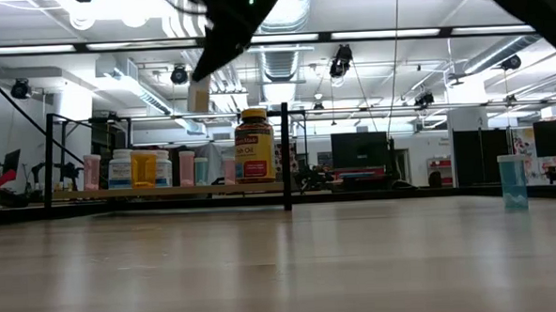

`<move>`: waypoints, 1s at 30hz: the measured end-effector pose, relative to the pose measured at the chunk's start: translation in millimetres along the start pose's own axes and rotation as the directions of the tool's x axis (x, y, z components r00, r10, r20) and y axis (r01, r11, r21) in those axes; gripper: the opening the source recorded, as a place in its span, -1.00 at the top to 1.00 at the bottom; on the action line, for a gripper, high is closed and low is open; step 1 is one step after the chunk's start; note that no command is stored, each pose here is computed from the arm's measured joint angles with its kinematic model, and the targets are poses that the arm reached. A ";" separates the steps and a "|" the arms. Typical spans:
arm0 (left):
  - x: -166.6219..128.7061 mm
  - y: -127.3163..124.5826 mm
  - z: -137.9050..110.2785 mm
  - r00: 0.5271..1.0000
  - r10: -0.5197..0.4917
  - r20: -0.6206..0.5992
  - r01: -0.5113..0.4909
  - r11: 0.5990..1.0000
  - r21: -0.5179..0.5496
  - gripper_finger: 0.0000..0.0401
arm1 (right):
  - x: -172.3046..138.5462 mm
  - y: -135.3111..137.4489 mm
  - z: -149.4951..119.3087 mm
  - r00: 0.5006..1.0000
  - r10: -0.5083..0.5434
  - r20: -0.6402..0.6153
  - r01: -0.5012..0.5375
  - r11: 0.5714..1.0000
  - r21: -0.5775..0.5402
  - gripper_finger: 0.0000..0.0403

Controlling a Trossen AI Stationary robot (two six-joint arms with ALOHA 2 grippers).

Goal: Pick and place medicine bottles onto shelf by color
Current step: Put the transparent pill bottle on the shelf

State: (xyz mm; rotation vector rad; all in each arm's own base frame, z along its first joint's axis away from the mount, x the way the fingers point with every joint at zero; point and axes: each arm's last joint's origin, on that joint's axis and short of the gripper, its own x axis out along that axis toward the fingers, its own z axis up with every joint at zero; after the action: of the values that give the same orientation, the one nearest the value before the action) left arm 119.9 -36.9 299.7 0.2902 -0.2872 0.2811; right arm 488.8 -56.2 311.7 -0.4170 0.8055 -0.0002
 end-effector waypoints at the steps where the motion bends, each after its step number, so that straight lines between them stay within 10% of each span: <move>1: -0.1 0.1 0.0 1.000 0.000 0.001 0.000 1.000 0.000 1.00 | 5.5 -4.3 -2.3 1.000 -0.001 -0.010 0.001 1.000 0.006 0.31; 30: -2.3 2.9 1.9 1.000 0.007 0.013 -0.007 1.000 -0.003 1.00 | 67.5 -28.0 -47.0 0.994 -0.016 -0.107 0.015 1.000 -0.015 0.31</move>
State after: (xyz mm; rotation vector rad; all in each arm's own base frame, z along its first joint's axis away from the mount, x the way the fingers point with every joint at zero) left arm 116.4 -35.3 301.4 0.2883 -0.3018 0.2858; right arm 507.4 -109.5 245.6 -0.4399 0.9085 -0.0315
